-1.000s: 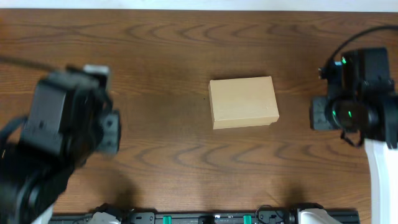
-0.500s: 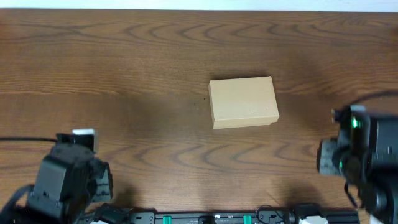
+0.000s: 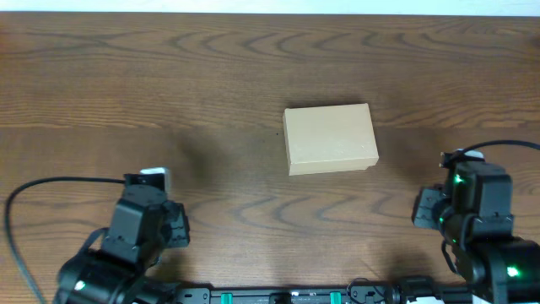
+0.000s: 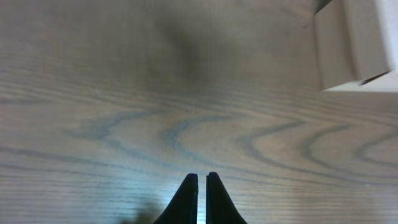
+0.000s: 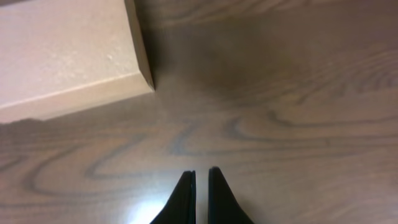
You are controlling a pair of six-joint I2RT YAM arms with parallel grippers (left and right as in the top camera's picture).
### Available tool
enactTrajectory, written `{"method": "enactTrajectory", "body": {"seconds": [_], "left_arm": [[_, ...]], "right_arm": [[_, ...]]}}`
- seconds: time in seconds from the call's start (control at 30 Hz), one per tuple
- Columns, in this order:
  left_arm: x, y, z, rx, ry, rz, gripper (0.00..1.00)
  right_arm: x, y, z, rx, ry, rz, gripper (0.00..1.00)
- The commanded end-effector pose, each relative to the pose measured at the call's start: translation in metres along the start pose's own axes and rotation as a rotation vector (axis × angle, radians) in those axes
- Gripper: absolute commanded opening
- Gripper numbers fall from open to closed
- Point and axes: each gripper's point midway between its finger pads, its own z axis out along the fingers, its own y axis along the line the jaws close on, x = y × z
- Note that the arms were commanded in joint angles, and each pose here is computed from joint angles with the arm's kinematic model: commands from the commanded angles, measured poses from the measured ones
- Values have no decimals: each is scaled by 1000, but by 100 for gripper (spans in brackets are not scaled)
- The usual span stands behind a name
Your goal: Pack container
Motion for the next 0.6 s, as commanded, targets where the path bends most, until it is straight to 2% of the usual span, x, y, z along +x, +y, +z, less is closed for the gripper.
{"method": "enactTrajectory", "body": {"seconds": [0.0,0.17,0.3,0.57], "left_arm": [[10,0,20,9,20,-28,6],[16,5,45,-11,3,-86,6],[29,10,60,-25,31,-120,6],[46,17,70,-51,73,-145,6]], "right_arm": [[7,-4,19,26,9,86,1],[24,-5,54,50,29,199,1],[46,-3,79,44,73,211,1],[51,-4,85,50,76,209,1]]}}
